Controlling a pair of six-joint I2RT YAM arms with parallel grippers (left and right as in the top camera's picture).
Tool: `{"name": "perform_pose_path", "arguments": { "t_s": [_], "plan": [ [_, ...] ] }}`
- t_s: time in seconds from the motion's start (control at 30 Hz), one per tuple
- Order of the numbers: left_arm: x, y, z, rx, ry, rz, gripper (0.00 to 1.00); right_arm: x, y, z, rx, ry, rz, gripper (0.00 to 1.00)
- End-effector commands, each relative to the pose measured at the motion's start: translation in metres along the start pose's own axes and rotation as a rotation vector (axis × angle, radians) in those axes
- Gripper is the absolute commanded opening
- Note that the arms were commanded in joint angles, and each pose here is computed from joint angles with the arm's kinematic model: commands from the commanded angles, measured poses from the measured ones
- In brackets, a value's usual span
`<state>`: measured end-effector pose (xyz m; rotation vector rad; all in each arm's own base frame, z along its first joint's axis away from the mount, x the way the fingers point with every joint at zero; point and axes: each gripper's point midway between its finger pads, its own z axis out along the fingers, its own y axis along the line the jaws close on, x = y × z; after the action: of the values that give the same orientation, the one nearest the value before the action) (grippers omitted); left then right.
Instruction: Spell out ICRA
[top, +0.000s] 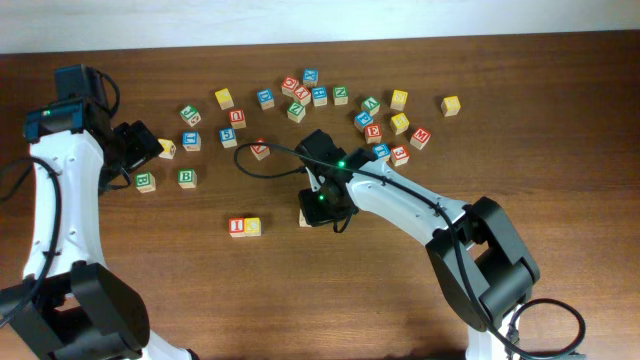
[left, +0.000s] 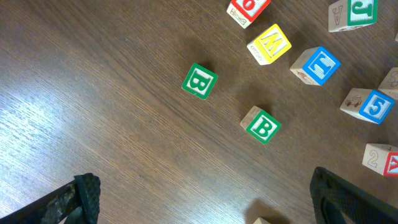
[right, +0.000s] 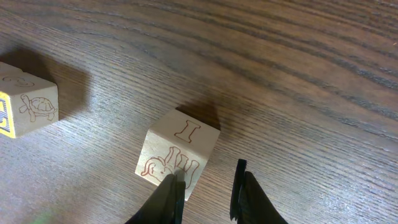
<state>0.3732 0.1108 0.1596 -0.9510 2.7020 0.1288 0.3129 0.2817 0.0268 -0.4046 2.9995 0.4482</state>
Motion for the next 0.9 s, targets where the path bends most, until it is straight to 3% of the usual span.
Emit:
{"name": "perform_pose_path", "arguments": {
  "t_s": [0.0, 0.17, 0.4, 0.67, 0.87],
  "plan": [
    [-0.004, -0.001, -0.004, 0.010, -0.010, -0.016, 0.99, 0.004, -0.014, 0.006, 0.084, 0.002, 0.002, 0.19],
    [-0.004, -0.001, -0.004, 0.010, -0.010, -0.016, 0.99, 0.011, -0.045, 0.001, 0.241, 0.017, 0.014, 0.19],
    [-0.004, -0.001, -0.004, 0.010, -0.010, -0.016, 0.99, 0.013, -0.058, -0.002, 0.266, 0.035, 0.040, 0.19],
    [-0.004, -0.001, -0.004, 0.010, -0.010, -0.016, 0.99, 0.012, -0.064, -0.004, 0.259, 0.038, 0.064, 0.20],
    [-0.004, -0.001, -0.004, 0.010, -0.010, -0.016, 0.99, 0.024, -0.044, -0.001, 0.140, 0.105, 0.076, 0.20]
  ]
}}
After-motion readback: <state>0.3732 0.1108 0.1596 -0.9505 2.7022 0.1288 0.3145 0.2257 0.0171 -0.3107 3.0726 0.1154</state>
